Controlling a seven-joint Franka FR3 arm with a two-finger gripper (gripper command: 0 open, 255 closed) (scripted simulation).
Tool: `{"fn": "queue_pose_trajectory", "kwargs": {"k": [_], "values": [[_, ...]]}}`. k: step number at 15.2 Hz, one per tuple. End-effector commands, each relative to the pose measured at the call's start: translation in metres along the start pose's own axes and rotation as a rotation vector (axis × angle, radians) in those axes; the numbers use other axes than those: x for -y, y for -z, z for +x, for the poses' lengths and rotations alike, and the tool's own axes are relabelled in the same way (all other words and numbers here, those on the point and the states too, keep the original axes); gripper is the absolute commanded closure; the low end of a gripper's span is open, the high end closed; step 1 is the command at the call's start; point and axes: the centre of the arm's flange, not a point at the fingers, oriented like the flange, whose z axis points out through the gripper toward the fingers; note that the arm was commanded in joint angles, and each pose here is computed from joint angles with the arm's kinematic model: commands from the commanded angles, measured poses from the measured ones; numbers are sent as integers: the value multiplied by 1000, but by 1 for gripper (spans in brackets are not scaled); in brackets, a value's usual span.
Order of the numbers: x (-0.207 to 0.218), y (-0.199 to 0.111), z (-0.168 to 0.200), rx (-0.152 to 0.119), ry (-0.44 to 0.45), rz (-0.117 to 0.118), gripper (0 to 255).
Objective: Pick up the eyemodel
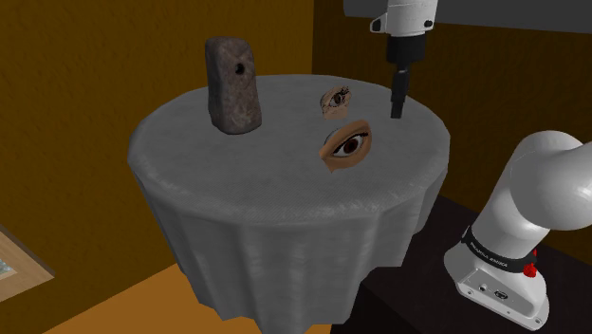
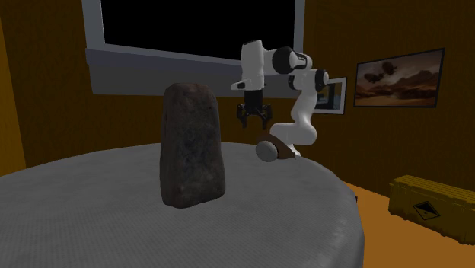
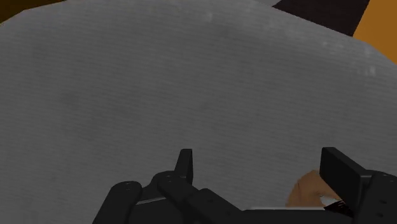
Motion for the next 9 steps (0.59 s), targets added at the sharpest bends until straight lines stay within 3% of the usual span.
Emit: {"fn": "queue_pose_trajectory", "kwargs": {"k": [1, 5, 9], "values": [[20, 2, 20, -29, 102, -5, 0], [62, 8, 42, -84, 299, -15, 0], [63, -8, 44, -84, 300, -15, 0]]}}
